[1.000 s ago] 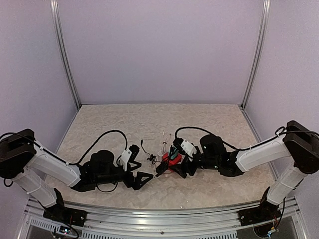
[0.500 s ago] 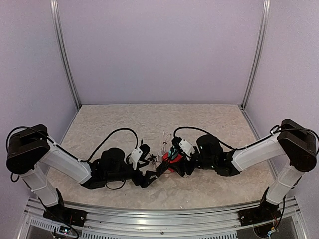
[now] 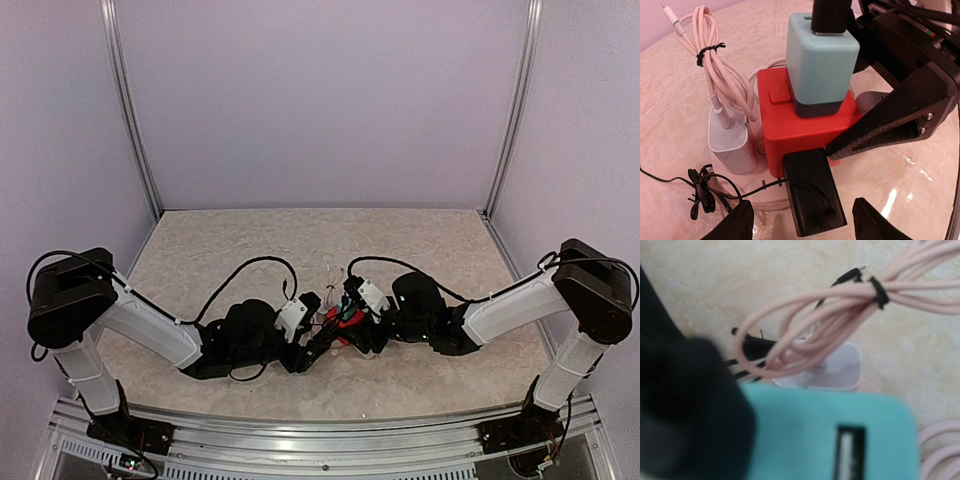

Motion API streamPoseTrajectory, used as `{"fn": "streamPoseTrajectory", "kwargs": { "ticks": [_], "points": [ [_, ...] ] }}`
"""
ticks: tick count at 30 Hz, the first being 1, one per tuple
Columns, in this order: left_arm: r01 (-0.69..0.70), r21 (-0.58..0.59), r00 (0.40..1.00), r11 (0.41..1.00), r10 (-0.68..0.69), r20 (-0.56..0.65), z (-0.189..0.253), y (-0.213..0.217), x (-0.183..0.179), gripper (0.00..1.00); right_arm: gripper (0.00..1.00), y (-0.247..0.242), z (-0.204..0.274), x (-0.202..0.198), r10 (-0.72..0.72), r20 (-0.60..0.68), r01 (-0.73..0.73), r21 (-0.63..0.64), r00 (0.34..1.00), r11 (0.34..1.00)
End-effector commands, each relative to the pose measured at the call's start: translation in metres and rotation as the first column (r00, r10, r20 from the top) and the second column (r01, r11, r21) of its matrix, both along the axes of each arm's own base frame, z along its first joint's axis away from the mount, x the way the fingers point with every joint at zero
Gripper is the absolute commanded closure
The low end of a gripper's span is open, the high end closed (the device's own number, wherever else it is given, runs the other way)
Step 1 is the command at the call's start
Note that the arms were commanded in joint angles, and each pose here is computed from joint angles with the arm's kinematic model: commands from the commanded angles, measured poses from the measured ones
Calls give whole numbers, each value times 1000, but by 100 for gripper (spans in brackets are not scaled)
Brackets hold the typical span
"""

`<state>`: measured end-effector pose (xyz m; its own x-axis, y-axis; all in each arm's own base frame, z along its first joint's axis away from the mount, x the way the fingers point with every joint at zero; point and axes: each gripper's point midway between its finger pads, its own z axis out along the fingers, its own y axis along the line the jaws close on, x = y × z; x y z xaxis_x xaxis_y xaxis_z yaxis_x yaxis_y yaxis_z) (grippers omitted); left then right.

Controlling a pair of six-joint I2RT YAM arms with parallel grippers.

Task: Pull the plug off the socket

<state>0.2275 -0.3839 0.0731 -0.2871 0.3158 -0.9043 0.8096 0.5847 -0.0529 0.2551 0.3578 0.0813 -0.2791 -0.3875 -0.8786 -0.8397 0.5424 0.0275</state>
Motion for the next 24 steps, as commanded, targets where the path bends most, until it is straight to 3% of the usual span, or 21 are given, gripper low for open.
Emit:
{"fn": "streamPoseTrajectory", "kwargs": {
  "ticks": [1, 10, 24],
  "points": [
    [-33, 78, 999, 996, 31, 32, -10, -2, 5, 39, 37, 3, -7, -1, -10, -12, 9, -15, 1000, 1000],
    [-53, 84, 998, 995, 50, 36, -11, -3, 7, 57, 48, 2, -9, 0, -9, -11, 9, -21, 1000, 1000],
    [-43, 92, 999, 995, 42, 16, -15, 4, -3, 83, 76, 2, -16, 3, -27, -20, 25, -52, 999, 998]
  ]
}}
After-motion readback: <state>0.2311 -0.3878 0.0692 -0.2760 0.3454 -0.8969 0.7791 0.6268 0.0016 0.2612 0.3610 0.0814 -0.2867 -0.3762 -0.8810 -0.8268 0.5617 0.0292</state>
